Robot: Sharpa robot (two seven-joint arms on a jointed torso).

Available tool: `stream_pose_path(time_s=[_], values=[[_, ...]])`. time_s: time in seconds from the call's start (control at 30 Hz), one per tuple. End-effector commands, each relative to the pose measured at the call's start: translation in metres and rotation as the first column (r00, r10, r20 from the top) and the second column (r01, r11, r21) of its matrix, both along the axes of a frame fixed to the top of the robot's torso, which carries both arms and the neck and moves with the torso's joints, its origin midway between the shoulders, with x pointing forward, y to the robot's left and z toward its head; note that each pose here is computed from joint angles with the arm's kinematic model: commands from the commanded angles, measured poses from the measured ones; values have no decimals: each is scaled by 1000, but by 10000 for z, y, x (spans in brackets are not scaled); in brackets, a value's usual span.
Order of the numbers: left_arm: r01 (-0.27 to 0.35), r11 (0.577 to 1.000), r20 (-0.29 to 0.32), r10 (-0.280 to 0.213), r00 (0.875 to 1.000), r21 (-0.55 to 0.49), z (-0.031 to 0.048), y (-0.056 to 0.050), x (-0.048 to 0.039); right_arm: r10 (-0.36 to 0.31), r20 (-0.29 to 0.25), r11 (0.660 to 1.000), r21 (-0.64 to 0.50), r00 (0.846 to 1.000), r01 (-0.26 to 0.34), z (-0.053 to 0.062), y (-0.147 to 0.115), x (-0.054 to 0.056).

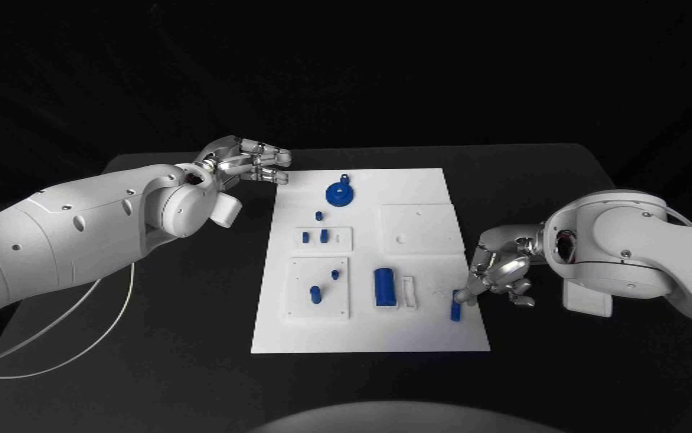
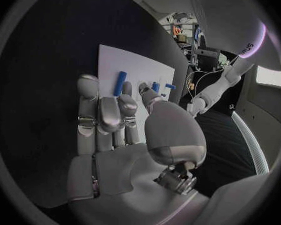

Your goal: Assemble the parts on the task board

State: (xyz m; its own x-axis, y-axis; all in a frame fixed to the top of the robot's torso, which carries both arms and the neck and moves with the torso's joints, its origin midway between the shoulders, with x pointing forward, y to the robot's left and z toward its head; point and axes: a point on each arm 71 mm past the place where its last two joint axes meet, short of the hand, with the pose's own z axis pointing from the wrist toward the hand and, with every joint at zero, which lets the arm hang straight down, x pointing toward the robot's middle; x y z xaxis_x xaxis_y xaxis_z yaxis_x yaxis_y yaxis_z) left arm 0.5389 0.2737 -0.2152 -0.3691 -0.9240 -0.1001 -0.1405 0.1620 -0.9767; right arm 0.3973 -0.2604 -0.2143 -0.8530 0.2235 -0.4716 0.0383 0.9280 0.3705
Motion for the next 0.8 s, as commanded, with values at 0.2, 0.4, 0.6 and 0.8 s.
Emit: stream_pose_path(time_s=[0.2,0.4,0.6,0.8], values=[[5,1000,19,-5,1000,-8,10,4,-9,-10,21,989,-145,1000,13,-157,-114,-46],[7,1000,18,-6,1000,-9,11,13,-16,-26,65,983,-180,998,37,-275,-115,-67],[8,1000,15,-8,1000,-10,10,22,-24,-44,89,983,-176,995,59,-339,-72,-71],[8,1000,11,-8,1000,-9,8,32,-28,-70,109,983,-163,992,87,-373,-37,-64]])
